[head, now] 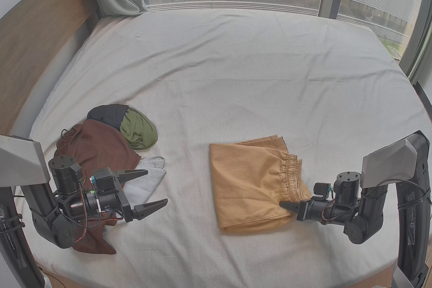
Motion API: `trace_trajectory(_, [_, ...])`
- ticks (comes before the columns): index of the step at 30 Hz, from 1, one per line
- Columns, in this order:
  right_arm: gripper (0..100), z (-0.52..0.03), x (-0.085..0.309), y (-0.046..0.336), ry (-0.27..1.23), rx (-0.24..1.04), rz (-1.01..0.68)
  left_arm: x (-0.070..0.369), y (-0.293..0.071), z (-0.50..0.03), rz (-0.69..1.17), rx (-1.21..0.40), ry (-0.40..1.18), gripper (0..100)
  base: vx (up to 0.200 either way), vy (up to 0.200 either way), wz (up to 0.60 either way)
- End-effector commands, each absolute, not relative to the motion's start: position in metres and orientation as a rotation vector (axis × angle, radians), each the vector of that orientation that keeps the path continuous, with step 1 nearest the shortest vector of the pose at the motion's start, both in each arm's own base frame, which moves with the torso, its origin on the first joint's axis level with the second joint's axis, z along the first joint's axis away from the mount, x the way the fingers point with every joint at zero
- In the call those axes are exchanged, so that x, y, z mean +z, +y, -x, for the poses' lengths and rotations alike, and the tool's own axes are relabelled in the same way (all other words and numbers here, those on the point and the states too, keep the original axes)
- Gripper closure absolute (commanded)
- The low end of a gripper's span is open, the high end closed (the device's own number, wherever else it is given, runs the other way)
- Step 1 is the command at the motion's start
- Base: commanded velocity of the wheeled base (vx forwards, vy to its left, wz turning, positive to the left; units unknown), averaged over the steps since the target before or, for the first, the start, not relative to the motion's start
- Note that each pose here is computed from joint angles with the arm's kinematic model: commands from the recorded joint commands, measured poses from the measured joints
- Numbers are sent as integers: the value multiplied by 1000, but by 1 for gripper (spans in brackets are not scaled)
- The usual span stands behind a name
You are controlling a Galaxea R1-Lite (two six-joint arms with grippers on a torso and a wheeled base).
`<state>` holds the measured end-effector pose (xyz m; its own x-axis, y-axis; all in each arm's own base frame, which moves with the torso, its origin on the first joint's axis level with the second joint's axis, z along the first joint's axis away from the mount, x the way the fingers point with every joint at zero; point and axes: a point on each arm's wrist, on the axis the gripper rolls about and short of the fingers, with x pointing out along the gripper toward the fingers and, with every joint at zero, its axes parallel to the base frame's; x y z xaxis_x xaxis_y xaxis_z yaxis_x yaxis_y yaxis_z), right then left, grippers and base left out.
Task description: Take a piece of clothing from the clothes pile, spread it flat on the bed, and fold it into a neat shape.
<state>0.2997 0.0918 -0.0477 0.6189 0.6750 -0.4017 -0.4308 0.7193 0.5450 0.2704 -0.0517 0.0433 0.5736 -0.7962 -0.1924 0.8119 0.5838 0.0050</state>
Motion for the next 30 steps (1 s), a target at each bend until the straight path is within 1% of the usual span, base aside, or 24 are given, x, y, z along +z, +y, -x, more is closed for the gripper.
trace_trajectory(1, [100,-300,-47,92,626,661,-421,43,-52,-271,-96,-944,178,0,0,0,0])
trace_trajectory(10, [100,-298,-45,98,622,680,-417,43,-51,-271,-97,-942,174,0,0,0,0])
trace_trajectory(15, [100,-298,-28,101,575,703,-410,43,-51,-271,-97,-942,175,0,0,0,0])
trace_trajectory(16, [100,-297,-15,102,540,715,-407,43,-52,-271,-97,-944,175,0,0,0,0])
trace_trajectory(20, [100,-291,9,108,484,753,-401,43,-52,-271,-97,-944,175,0,0,0,0])
trace_trajectory(30, [100,-275,35,124,434,831,-385,43,-52,-270,-96,-942,179,0,0,0,0])
